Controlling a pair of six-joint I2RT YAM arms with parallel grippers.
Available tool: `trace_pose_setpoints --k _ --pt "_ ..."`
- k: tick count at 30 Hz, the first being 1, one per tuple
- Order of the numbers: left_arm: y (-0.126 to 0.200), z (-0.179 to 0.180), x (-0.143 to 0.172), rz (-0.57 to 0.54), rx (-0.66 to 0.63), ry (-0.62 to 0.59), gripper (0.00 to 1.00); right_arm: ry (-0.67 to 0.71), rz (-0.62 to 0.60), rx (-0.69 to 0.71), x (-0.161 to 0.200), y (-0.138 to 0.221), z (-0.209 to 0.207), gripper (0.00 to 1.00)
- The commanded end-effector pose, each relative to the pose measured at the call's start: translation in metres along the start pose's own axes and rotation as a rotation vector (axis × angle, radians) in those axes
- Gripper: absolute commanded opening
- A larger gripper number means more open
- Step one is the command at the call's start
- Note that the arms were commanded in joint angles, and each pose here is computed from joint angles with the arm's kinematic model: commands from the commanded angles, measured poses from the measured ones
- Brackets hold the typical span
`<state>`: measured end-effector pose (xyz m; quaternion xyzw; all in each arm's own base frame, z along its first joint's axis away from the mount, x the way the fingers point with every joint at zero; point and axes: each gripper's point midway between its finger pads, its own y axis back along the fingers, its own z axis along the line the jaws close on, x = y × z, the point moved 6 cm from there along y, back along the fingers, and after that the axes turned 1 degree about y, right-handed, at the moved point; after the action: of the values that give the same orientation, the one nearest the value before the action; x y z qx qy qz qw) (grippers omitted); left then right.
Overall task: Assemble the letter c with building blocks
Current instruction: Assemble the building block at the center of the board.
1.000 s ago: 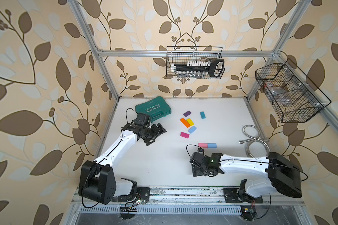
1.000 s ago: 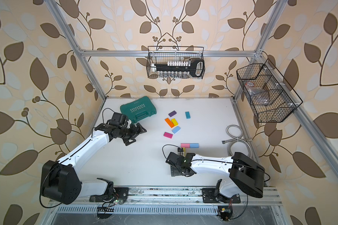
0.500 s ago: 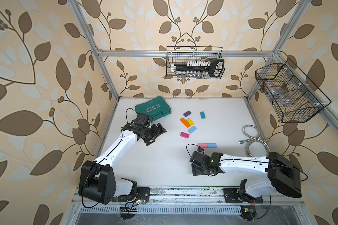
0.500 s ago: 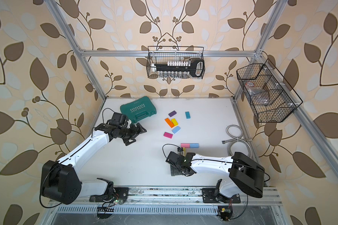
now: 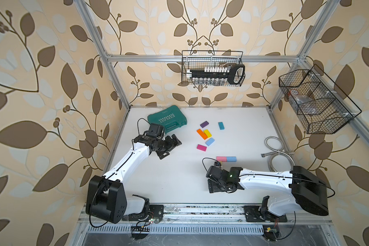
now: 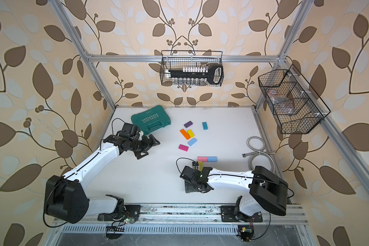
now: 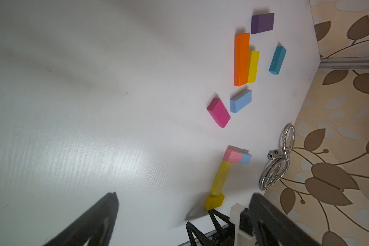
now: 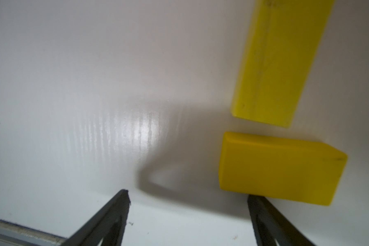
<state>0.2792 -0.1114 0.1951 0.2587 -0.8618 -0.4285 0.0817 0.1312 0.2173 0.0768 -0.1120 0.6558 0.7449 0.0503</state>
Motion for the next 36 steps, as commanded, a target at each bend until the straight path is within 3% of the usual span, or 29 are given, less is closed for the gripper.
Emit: trace_pose_setpoints --k 1,36 --pt "0.0080 -0.0132 -0.0032 -0.028 0.031 -0.024 0.99 0.013 0.005 -0.009 -0.0021 0.0011 0.0077 0.86" --pt "0.0065 -0.0119 -0.0028 -0.026 0.029 -0.023 0.99 -0.007 -0.005 0.019 -0.0112 -0.0056 0.0036 0.86"
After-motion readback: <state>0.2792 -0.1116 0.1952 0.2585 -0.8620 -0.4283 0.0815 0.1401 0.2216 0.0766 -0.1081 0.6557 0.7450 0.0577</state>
